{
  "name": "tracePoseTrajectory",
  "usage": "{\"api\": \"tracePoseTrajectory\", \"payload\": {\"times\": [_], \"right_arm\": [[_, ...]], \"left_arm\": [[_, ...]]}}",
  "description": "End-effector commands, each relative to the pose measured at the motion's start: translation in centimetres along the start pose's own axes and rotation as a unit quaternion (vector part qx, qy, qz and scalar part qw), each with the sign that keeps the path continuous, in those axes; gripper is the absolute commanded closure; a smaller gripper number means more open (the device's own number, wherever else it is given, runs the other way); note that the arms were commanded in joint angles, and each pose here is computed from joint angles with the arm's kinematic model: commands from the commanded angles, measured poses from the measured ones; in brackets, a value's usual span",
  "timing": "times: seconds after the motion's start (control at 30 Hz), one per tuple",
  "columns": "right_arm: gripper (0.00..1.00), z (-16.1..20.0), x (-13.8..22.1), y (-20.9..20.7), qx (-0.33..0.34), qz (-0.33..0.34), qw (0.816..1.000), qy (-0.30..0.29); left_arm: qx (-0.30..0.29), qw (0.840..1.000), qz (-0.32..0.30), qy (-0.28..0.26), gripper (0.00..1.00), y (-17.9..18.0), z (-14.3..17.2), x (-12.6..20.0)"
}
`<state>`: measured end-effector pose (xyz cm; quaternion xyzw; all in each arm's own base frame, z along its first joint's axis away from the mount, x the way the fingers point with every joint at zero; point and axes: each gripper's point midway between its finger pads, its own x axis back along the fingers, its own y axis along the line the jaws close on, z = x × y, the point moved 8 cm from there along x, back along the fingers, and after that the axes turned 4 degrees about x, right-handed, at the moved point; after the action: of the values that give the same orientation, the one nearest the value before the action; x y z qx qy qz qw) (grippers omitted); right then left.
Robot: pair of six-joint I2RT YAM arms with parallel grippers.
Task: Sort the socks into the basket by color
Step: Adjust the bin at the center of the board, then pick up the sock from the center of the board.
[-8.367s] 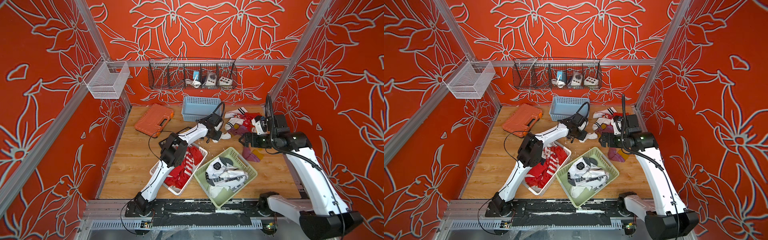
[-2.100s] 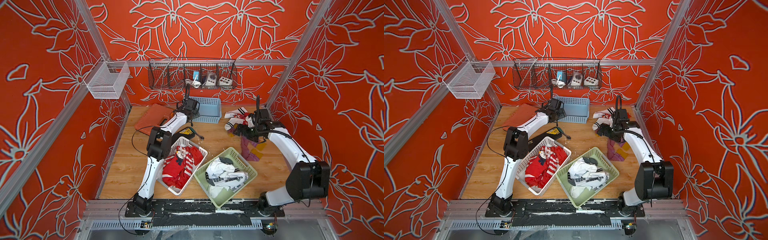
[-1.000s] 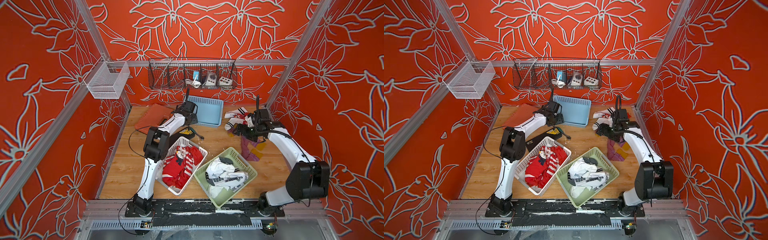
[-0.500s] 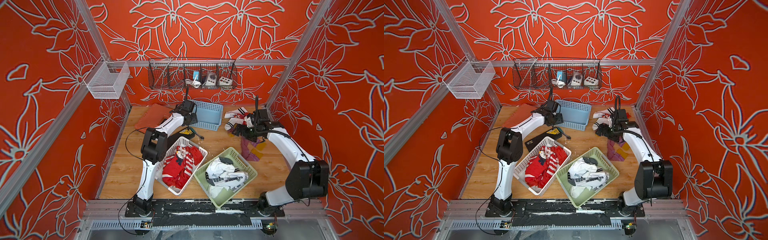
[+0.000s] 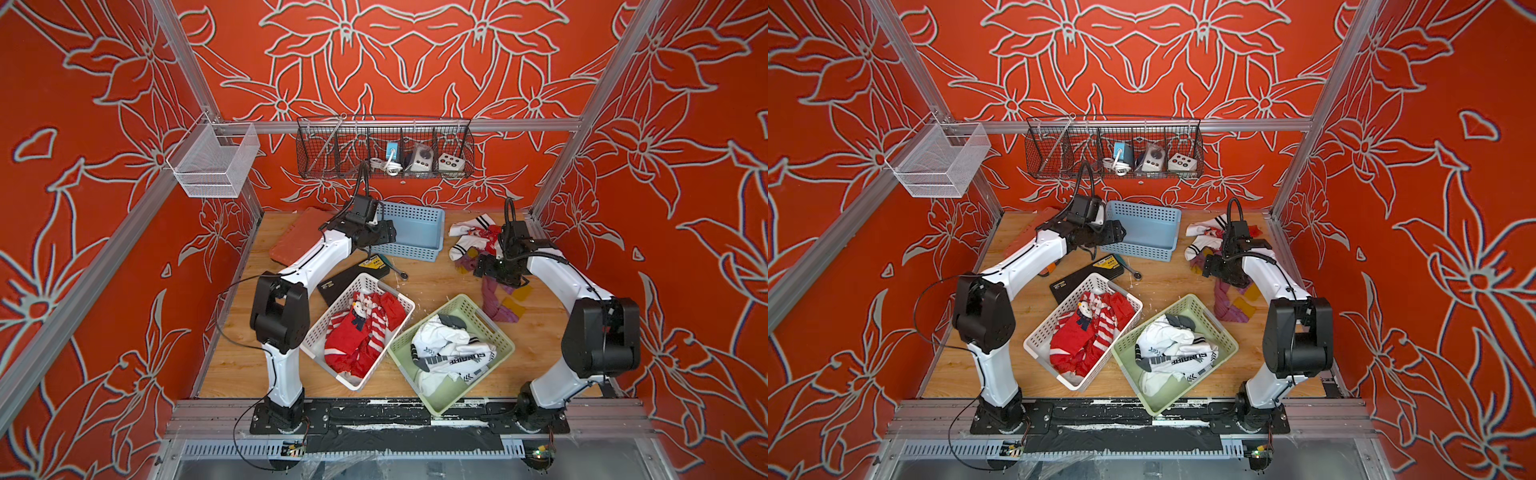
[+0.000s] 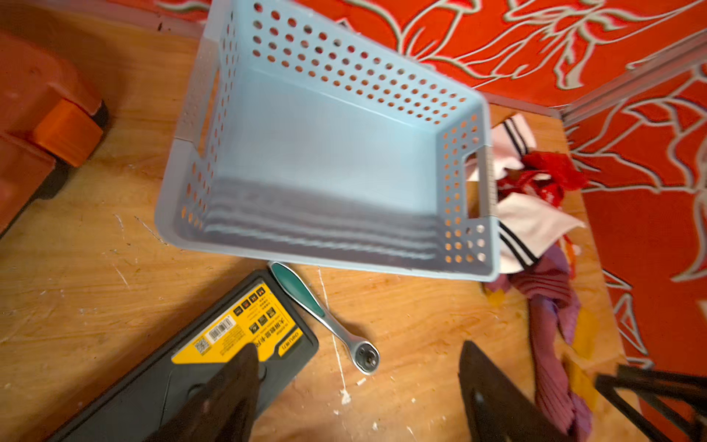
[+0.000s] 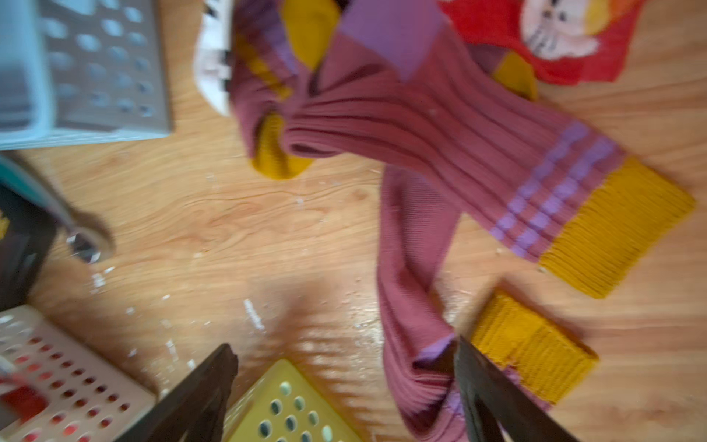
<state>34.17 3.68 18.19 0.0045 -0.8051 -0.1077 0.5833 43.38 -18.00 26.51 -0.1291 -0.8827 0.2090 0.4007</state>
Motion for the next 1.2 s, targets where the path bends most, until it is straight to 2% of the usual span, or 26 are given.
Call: {"api": "tracePoseTrajectory", "payload": {"times": [0.0,0.33,0.5,0.57,0.67,0.7,0.97,1.17], "right_arm": [[0.12,0.3,-1.0,-1.2,-0.01,0.059,0.998,0.02],[0.21,2.5,-5.7,-2.2,-0.032,0.073,0.993,0.082],[0.37,2.7,-6.7,-2.1,-0.032,0.067,0.993,0.09],[0.51,2.8,-7.1,-2.0,-0.033,0.06,0.993,0.094],[0.92,2.9,-7.0,-1.7,-0.034,0.05,0.994,0.094],[0.99,2.9,-6.6,-1.5,-0.031,0.048,0.994,0.09],[1.0,2.2,-0.8,0.6,0.002,0.0,1.0,0.028],[1.0,1.7,4.9,2.8,0.031,-0.071,0.996,-0.035]], "left_arm": [[-0.019,0.998,0.055,0.009,0.2,-0.9,0.7,2.3],[-0.002,0.992,0.123,0.014,0.2,-1.1,3.7,7.3],[0.005,0.991,0.135,0.018,0.2,-1.0,4.7,8.7],[0.008,0.99,0.138,0.016,0.2,-0.9,4.9,9.2],[0.007,0.99,0.141,0.012,0.2,-1.0,5.0,9.9],[0.007,0.99,0.141,0.01,0.2,-1.0,4.9,10.1],[-0.009,0.987,0.158,0.007,0.19,-1.7,4.6,10.7],[-0.065,0.984,0.168,0.01,0.18,-3.7,4.8,10.6]]}}
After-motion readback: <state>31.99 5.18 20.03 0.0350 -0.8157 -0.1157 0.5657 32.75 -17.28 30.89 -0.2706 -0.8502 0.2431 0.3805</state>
